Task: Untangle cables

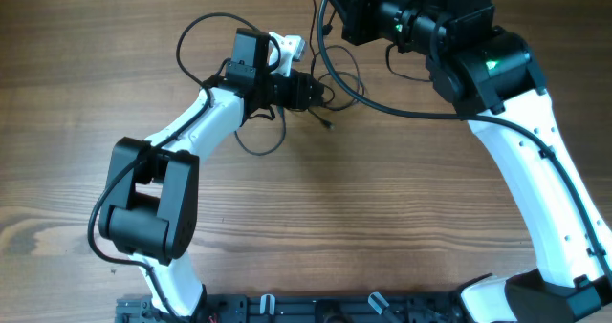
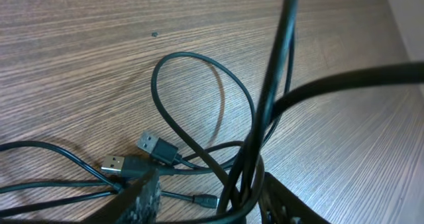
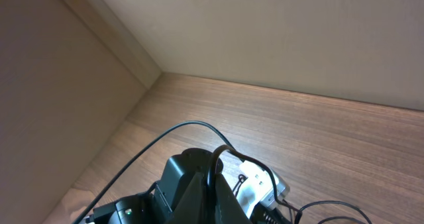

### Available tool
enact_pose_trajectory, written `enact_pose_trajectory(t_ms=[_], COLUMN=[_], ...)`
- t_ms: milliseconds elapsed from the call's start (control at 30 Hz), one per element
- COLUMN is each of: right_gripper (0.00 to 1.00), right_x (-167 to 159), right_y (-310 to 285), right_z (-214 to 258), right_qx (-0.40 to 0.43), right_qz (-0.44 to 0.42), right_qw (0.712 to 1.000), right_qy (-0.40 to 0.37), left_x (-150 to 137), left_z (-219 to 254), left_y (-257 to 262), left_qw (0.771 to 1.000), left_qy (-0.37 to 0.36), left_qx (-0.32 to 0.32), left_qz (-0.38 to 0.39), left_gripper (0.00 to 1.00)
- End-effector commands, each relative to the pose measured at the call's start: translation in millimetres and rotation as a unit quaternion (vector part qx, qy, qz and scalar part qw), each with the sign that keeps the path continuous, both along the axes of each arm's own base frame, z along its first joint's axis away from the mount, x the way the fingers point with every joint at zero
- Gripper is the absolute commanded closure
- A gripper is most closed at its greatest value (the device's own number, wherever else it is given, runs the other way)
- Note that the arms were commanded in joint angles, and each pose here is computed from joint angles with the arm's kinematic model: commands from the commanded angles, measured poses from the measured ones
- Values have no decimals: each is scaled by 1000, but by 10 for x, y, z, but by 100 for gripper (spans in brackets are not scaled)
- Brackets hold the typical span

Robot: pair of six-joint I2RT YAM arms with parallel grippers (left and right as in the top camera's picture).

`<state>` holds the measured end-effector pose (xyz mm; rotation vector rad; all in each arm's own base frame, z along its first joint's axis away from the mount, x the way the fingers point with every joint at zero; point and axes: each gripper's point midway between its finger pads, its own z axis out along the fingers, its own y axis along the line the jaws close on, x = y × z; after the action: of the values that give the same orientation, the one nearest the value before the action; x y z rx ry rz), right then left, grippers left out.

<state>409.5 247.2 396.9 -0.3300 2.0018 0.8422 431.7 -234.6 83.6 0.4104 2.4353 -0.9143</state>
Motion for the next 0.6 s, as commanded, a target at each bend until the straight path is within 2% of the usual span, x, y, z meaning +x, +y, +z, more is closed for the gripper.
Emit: enact_pose_trajectory(t_ms=[0,167,500,533,567], right_gripper=[95,95,95,95,95], right_x=[-106,-77,-36,-37,-37], right_y=[-38,-71,-127,-126,-126], right_z=[292,278,251,250,250], right_qx=[10,5,-3,-3,-3], right_qz=[8,-4,-24,-23,-23], right_qw=[999,999,999,999,999], right_qy=[-36,-36,-35,-34,-34], left_x=[-8,-23,-27,-22,-16], left_z=[1,-12,-80,-85,-86], left_y=[-48,-43,118,141,156], left_qw=[1000,1000,1000,1000,1000], left_qy=[-3,1,23,25,25], left_qx=[-3,-2,8,8,8], left_qz=[-10,-10,7,10,11], left_gripper=[52,50,55,55,61])
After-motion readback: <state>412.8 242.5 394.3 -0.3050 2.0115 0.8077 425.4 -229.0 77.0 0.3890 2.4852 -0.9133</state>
